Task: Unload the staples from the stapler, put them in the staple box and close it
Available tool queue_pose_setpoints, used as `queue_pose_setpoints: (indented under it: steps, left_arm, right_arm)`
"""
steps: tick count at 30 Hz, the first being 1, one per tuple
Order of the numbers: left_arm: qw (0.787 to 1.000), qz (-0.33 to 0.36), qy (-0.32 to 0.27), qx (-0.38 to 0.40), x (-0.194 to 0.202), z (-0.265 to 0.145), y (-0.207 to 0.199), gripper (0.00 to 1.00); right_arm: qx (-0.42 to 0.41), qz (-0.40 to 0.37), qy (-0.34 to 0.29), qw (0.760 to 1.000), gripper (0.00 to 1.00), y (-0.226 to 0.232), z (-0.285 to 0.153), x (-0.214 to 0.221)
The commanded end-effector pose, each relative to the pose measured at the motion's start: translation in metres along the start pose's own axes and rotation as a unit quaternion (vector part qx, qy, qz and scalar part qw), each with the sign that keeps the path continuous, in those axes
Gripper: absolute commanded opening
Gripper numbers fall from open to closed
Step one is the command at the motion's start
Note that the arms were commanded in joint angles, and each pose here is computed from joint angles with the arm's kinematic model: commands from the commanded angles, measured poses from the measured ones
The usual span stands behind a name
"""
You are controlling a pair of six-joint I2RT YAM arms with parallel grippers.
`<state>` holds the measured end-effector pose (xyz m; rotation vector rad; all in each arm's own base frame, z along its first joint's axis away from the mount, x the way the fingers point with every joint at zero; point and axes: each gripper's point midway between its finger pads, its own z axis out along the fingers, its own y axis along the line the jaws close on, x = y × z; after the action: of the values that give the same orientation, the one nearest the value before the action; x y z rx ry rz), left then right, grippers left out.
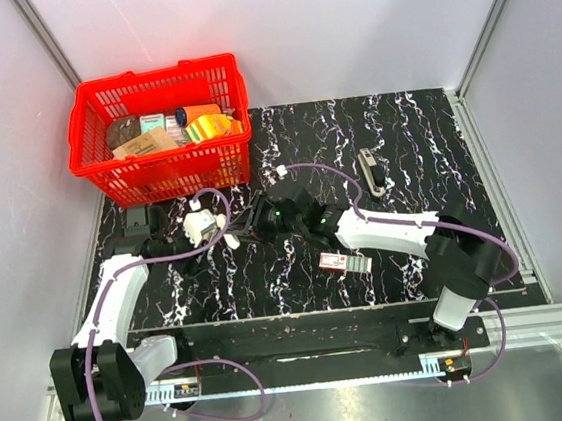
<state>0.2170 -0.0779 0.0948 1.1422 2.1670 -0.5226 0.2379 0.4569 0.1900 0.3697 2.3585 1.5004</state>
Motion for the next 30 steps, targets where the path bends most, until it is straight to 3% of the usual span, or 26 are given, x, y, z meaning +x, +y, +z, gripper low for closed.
queue_pose_setpoints:
  steps: [1, 4, 7, 14, 18, 21, 25, 30]
  left_arm:
    - [0.998, 0.030, -0.046, -0.012, -0.031, -0.008, 0.010, 0.41]
    - [0.998, 0.032, -0.047, -0.005, -0.033, -0.011, 0.008, 0.21]
    - [0.999, 0.036, -0.039, -0.003, -0.030, -0.013, 0.006, 0.15]
    - [0.998, 0.051, -0.023, -0.009, -0.017, -0.016, 0.002, 0.11]
    - [0.995, 0.086, 0.005, -0.051, -0.003, -0.018, 0.014, 0.10]
    - [0.986, 0.135, 0.037, -0.088, 0.017, -0.015, 0.026, 0.12]
    - [0.969, 0.188, 0.074, -0.140, 0.035, -0.013, 0.047, 0.13]
    - [0.950, 0.222, 0.038, -0.217, 0.012, -0.022, 0.070, 0.12]
  right_arm:
    - [-0.059, -0.002, 0.024, 0.998, 0.00, 0.035, -0.014, 0.014]
    - [-0.050, -0.007, 0.036, 0.998, 0.00, 0.028, -0.015, 0.021]
    - [-0.031, -0.012, 0.042, 0.999, 0.00, 0.012, -0.017, 0.025]
    - [0.005, -0.047, 0.050, 0.998, 0.00, -0.015, -0.018, 0.030]
    - [0.001, -0.153, 0.077, 0.985, 0.00, -0.016, -0.017, 0.033]
    - [0.012, -0.244, 0.113, 0.963, 0.00, -0.024, -0.015, 0.037]
    - [0.021, -0.304, 0.128, 0.944, 0.00, -0.032, -0.014, 0.036]
    - [0.012, -0.325, 0.135, 0.936, 0.00, -0.033, -0.009, 0.037]
